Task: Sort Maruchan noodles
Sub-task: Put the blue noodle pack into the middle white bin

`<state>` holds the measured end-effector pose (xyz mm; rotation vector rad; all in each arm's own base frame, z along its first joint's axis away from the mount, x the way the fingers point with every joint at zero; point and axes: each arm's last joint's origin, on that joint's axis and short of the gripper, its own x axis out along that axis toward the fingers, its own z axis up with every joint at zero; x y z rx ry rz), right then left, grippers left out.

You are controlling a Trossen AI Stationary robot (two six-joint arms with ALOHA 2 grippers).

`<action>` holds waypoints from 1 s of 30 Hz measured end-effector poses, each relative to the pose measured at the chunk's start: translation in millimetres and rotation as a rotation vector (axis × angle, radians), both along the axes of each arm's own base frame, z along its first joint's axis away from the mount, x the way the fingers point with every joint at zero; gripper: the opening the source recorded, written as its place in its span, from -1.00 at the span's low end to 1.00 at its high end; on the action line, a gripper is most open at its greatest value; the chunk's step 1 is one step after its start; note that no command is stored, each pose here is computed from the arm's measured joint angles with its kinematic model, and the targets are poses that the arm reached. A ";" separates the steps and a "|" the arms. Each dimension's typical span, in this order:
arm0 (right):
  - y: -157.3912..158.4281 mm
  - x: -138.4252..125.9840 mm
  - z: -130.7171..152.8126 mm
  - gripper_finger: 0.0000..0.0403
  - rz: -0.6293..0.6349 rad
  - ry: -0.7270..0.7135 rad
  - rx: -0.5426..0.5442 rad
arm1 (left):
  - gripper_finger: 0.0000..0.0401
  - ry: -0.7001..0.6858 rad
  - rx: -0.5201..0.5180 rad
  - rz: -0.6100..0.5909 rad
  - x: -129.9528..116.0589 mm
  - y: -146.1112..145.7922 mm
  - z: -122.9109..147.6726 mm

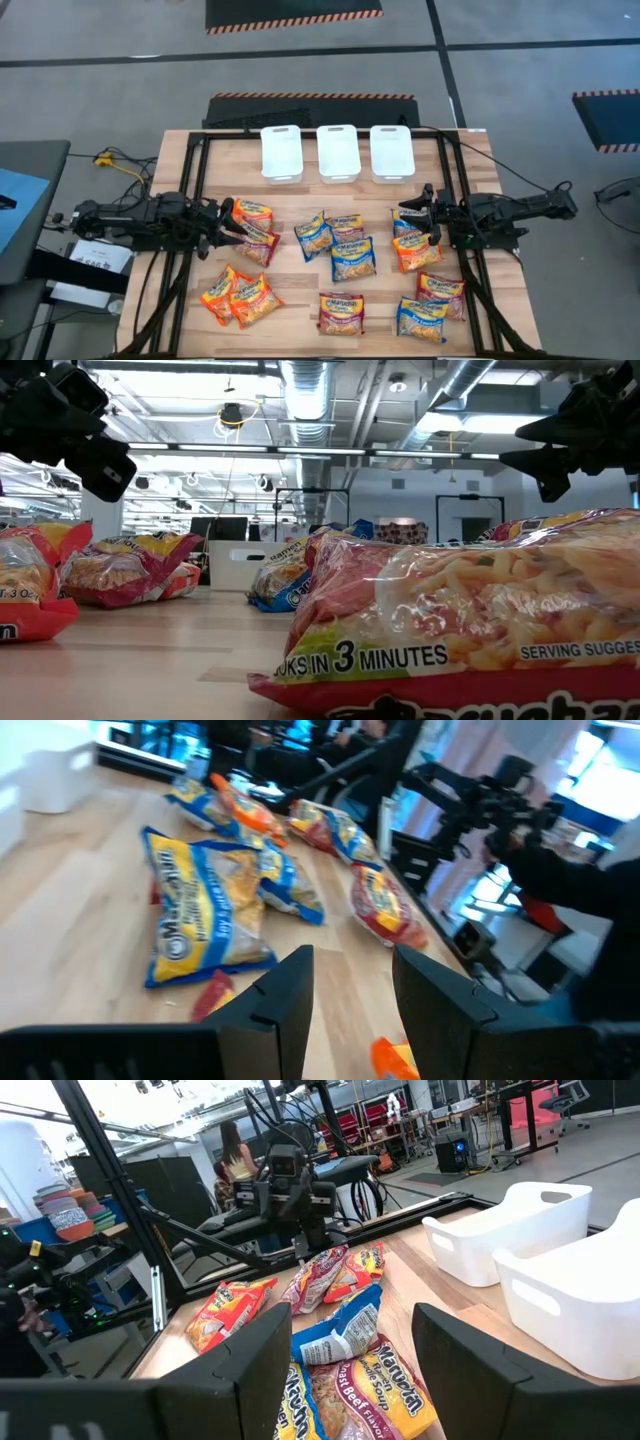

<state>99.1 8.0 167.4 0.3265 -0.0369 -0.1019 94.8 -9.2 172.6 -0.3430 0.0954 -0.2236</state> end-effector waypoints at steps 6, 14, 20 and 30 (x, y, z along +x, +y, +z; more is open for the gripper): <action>0.0 0.0 0.1 0.17 0.000 0.000 0.000 | -0.37 0.004 0.003 0.062 0.4 1.8 -0.5; 0.0 0.0 0.1 0.17 0.000 0.000 0.000 | -0.37 0.005 0.003 0.083 0.5 2.4 -0.6; 0.0 0.0 0.1 0.17 0.000 0.000 0.000 | -0.37 0.005 0.008 0.109 0.6 3.1 -0.7; -0.2 -0.6 7.6 0.17 0.001 -0.067 0.060 | -0.37 0.003 0.008 0.223 0.8 6.4 -0.6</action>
